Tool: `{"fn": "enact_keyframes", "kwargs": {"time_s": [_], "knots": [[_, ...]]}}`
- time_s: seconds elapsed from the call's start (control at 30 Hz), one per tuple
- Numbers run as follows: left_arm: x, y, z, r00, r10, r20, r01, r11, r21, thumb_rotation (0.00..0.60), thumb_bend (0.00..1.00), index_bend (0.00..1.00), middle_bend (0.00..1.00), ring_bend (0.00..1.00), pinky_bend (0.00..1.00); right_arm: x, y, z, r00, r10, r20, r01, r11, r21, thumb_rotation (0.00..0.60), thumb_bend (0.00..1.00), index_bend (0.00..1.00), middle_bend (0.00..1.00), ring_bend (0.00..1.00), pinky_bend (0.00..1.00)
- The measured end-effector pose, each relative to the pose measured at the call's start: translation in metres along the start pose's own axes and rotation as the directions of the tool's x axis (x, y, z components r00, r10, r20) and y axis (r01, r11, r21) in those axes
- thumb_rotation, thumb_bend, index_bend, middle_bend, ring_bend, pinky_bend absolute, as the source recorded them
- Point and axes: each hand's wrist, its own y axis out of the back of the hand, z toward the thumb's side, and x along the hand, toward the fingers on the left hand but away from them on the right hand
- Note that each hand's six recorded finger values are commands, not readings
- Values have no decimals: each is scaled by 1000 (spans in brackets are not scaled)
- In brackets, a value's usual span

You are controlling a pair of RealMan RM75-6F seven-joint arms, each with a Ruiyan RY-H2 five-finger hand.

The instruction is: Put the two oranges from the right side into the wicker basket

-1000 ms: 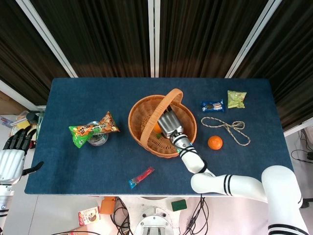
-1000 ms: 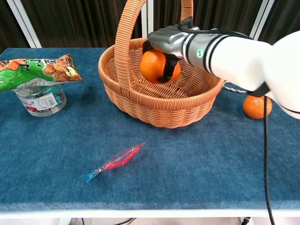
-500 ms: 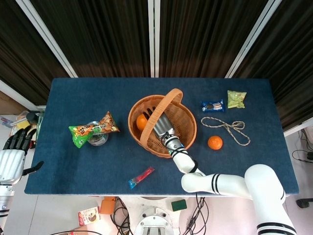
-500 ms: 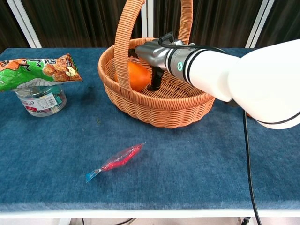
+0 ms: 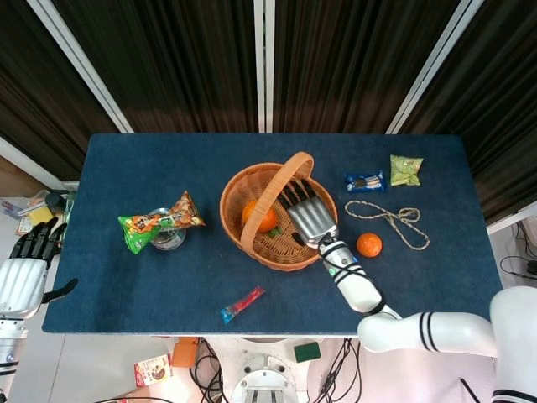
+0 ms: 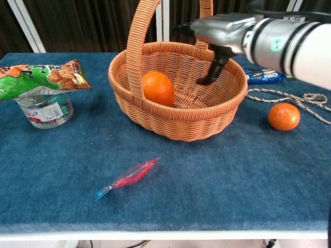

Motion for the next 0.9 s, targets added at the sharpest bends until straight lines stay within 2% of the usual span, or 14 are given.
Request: {"fn": "enact_keyframes", "kwargs": {"time_s": [0.1,0.23,0.33,0.43,0.57,0.67,0.9], "knots": [[1,-3,1,1000,-11,2,11,1000,4,600,127,51,20,19,146,32,8,-32,999,6,43,-3,998,-57,600,248,14,18,0,0],[1,-3,3,1000,-12,0,12,1000,7,600,127,51,20,19,147,70,11,-70,995,-20,95,31,993,-114,600,249,29,49,0,0],[1,-3,3,1000,-8,-2,8,1000,7,600,127,52,20,19,146,102,-2,-98,990,-25,139,44,990,-137,600,249,36,57,0,1],[1,-3,3,1000,-10,-4,10,1000,9,600,127,51,20,19,146,126,-23,-127,981,6,192,16,993,-115,600,252,62,68,0,12],[1,-4,3,1000,-10,-4,10,1000,10,600,127,52,21,19,146,130,-47,-158,967,77,243,-61,996,-71,600,248,71,65,0,20],[1,-4,3,1000,-10,-4,10,1000,11,600,128,51,21,19,146,127,-68,-168,956,137,259,-127,990,-55,600,248,71,28,0,21],[1,-3,1,1000,-8,-7,8,1000,7,600,127,52,20,19,146,107,-102,-159,952,194,238,-184,981,-63,600,267,47,0,0,113]]}}
